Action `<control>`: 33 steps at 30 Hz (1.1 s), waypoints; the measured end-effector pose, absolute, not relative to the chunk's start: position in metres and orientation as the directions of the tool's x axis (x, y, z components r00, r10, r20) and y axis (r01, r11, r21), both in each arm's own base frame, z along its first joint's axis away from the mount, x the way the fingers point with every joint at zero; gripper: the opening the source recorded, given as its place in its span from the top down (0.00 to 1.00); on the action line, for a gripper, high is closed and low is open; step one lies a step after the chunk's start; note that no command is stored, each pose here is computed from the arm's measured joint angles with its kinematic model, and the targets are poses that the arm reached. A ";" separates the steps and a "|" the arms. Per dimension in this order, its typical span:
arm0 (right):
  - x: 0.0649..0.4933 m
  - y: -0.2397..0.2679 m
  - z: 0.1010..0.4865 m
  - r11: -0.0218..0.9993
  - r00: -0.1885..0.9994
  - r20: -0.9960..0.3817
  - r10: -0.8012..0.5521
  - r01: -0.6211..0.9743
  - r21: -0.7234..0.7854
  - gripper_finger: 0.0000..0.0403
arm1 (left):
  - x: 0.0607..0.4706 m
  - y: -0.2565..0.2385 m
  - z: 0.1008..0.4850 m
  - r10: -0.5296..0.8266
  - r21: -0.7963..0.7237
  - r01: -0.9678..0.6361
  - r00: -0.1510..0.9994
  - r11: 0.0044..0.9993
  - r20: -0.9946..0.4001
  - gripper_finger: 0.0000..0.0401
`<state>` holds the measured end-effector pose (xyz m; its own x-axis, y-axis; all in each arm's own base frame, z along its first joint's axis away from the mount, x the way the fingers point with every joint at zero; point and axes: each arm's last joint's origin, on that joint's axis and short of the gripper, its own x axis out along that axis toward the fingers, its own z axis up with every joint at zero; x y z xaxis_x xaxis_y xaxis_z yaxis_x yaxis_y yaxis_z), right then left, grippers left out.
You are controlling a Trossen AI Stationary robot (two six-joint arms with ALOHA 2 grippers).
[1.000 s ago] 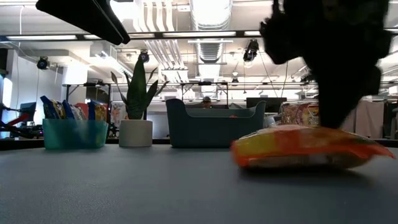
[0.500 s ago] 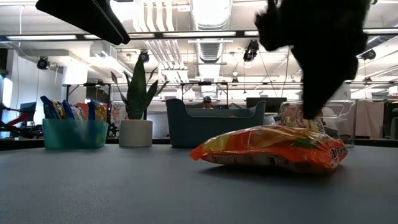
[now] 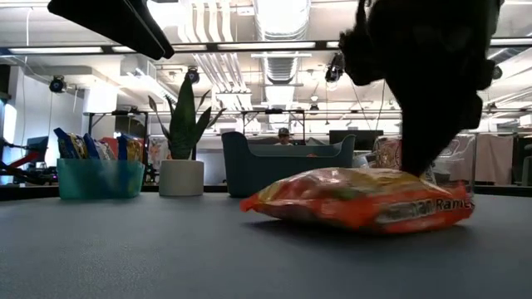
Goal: Sort Maruchan noodles
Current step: Put the orange noodle pack into the blue bin
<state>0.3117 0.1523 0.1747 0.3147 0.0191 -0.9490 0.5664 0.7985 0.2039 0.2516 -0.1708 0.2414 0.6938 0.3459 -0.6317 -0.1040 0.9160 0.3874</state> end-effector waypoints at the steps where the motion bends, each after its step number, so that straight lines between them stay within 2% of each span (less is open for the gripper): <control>1: 0.314 0.154 0.175 0.795 0.340 -0.940 0.040 0.558 0.236 0.98 | 0.252 -0.171 0.241 0.346 0.387 -0.104 0.694 0.916 -0.632 0.61; 6: 0.327 0.161 0.181 0.774 0.463 -0.874 0.147 0.496 0.393 0.98 | 0.252 -0.171 0.242 0.344 0.384 -0.105 0.696 0.917 -0.630 0.61; 10: 0.324 0.160 0.187 0.778 0.435 -0.890 0.134 0.511 0.367 0.98 | 0.253 -0.172 0.242 0.330 0.375 -0.098 0.704 0.922 -0.629 0.61; 17: 0.310 0.152 0.194 0.781 0.382 -0.921 0.078 0.551 0.295 0.98 | 0.266 -0.184 0.244 0.180 0.335 0.048 0.767 0.941 -0.616 0.64; 25: 0.291 0.142 0.175 0.780 0.336 -0.940 0.050 0.575 0.247 0.98 | 0.298 -0.191 0.228 0.030 0.361 0.228 0.810 0.904 -0.586 0.79; 33: 0.280 0.137 0.157 0.746 0.397 -0.915 0.080 0.585 0.319 0.98 | 0.328 -0.171 0.198 -0.020 0.309 0.288 0.759 0.906 -0.651 0.93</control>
